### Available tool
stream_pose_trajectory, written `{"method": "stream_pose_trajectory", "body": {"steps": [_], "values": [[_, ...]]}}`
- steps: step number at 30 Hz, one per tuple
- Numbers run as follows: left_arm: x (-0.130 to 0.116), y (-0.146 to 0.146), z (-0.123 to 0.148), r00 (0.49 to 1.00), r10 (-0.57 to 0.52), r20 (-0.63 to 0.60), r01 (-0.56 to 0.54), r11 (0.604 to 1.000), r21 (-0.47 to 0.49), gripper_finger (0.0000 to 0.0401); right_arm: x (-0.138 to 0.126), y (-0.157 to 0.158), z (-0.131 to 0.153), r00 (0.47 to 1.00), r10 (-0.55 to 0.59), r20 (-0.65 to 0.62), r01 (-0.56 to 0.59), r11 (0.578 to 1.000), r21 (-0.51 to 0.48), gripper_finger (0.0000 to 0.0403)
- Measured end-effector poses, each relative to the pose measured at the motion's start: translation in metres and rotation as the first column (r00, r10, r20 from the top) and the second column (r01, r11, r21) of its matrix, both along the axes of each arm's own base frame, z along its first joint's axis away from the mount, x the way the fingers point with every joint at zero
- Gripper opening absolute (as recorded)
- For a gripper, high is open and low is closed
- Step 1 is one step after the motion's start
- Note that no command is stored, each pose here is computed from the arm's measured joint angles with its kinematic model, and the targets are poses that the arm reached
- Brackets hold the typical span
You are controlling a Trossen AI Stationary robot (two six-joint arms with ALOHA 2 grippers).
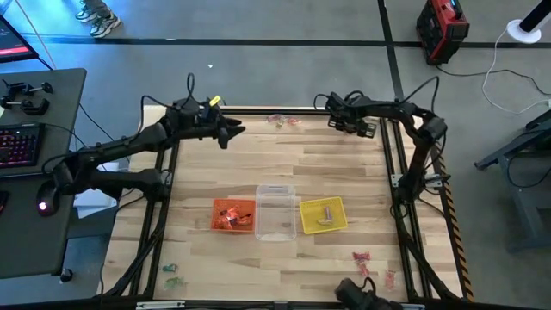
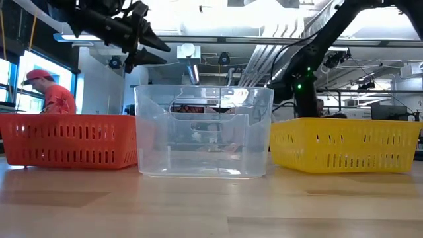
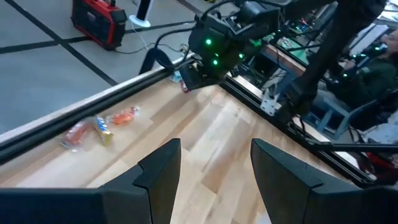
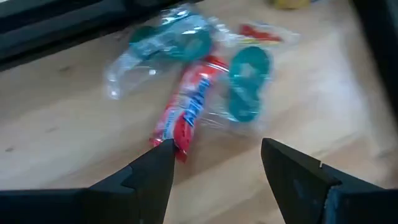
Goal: Sort candy by brand, put in halloween buckets
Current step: Put the red candy into the yellow bin
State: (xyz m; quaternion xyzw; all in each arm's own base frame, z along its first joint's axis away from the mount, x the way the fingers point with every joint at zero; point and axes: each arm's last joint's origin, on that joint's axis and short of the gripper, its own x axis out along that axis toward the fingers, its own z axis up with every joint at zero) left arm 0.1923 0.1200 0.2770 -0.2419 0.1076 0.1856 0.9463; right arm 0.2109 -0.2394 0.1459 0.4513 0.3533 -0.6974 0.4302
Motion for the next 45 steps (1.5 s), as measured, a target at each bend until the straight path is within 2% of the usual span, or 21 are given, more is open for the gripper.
{"method": "stream_pose_trajectory", "body": {"steps": [15, 18, 22, 25, 29, 33, 34, 38, 41, 43, 45], "values": [[0.000, 0.002, -0.001, 1.000, 0.013, 0.004, -0.013, 1.000, -0.018, 0.0183, 0.000, -0.015, -0.001, 0.996, -0.027, 0.080, 0.034, 0.996, -0.084, 0.0234], [0.000, 0.002, -0.002, 1.000, 0.013, -0.004, -0.013, 1.000, -0.023, 0.0183, -0.004, -0.020, -0.007, 0.993, -0.070, 0.096, 0.075, 0.996, -0.056, 0.0231], [0.000, 0.002, -0.003, 1.000, 0.014, -0.008, -0.014, 1.000, -0.026, 0.0183, -0.004, -0.023, -0.013, 0.986, -0.108, 0.130, 0.113, 0.993, -0.029, 0.0215], [0.000, 0.002, -0.003, 1.000, 0.014, -0.008, -0.014, 1.000, -0.027, 0.0183, -0.001, -0.022, -0.014, 0.987, -0.096, 0.128, 0.101, 0.994, -0.032, 0.0183], [0.000, 0.002, -0.003, 1.000, 0.013, -0.008, -0.014, 1.000, -0.025, 0.0183, 0.003, -0.016, -0.012, 0.994, -0.027, 0.102, 0.028, 0.999, -0.015, 0.0103], [0.000, 0.002, -0.003, 1.000, 0.006, -0.016, -0.006, 1.000, -0.003, 0.0183, 0.007, -0.005, -0.004, 0.991, 0.099, 0.085, -0.101, 0.995, 0.017, 0.0018], [0.000, 0.002, -0.003, 1.000, 0.005, -0.018, -0.005, 1.000, 0.000, 0.0183, 0.008, -0.003, 0.000, 0.987, 0.136, 0.083, -0.138, 0.990, 0.013, 0.0013], [0.000, 0.002, -0.003, 1.000, 0.004, -0.019, -0.004, 1.000, 0.005, 0.0183, 0.010, 0.009, 0.020, 0.971, 0.229, 0.075, -0.229, 0.973, -0.001, 0.0032], [0.000, 0.002, -0.003, 1.000, 0.008, -0.020, -0.008, 1.000, 0.006, 0.0183, 0.012, 0.020, 0.036, 0.947, 0.314, 0.073, -0.314, 0.949, -0.018, 0.0027], [0.000, 0.002, -0.003, 1.000, 0.009, -0.020, -0.009, 1.000, 0.006, 0.0183, 0.017, 0.032, 0.049, 0.906, 0.408, 0.117, -0.408, 0.913, -0.022, 0.0013], [0.000, 0.002, -0.003, 1.000, 0.009, -0.021, -0.009, 1.000, 0.006, 0.0183, 0.025, 0.049, 0.062, 0.829, 0.533, 0.169, -0.537, 0.843, -0.026, 0.0007]]}}
